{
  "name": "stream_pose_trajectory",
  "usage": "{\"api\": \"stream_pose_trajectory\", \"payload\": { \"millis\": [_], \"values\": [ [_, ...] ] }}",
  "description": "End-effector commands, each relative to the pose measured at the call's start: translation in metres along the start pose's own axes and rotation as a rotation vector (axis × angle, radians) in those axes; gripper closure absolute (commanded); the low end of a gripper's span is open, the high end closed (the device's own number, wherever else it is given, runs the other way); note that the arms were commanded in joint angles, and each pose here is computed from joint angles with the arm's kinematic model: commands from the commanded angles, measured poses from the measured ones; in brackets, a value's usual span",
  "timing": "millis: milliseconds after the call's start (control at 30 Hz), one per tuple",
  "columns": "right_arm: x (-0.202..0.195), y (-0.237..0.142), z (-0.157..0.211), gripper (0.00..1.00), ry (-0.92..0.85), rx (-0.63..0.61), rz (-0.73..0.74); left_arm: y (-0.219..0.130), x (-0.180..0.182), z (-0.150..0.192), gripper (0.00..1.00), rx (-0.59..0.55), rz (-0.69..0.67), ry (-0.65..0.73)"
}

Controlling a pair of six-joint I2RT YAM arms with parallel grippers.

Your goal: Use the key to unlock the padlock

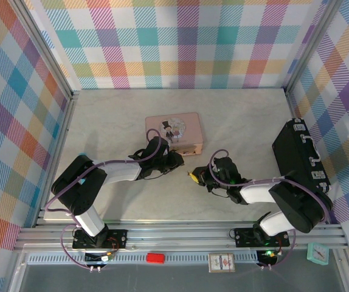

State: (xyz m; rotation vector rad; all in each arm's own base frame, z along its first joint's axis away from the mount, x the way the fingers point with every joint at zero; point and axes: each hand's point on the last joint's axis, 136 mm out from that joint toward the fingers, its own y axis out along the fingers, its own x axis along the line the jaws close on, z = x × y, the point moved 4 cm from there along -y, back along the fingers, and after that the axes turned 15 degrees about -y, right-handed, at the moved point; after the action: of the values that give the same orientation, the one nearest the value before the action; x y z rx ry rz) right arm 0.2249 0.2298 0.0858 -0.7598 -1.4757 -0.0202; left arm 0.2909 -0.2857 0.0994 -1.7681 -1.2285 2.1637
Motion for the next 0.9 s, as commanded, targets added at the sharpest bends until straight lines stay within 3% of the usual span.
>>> {"api": "stream_pose_trajectory", "payload": {
  "millis": [0, 867],
  "values": [
    [0.011, -0.006, -0.007, 1.00, -0.013, -0.045, -0.071, -0.018, -0.053, -0.006, 1.00, -0.053, 0.215, 0.026],
    [0.028, 0.004, -0.014, 1.00, -0.036, -0.040, -0.247, -0.024, -0.074, -0.009, 1.00, -0.022, 0.309, -0.048]
  ]
}}
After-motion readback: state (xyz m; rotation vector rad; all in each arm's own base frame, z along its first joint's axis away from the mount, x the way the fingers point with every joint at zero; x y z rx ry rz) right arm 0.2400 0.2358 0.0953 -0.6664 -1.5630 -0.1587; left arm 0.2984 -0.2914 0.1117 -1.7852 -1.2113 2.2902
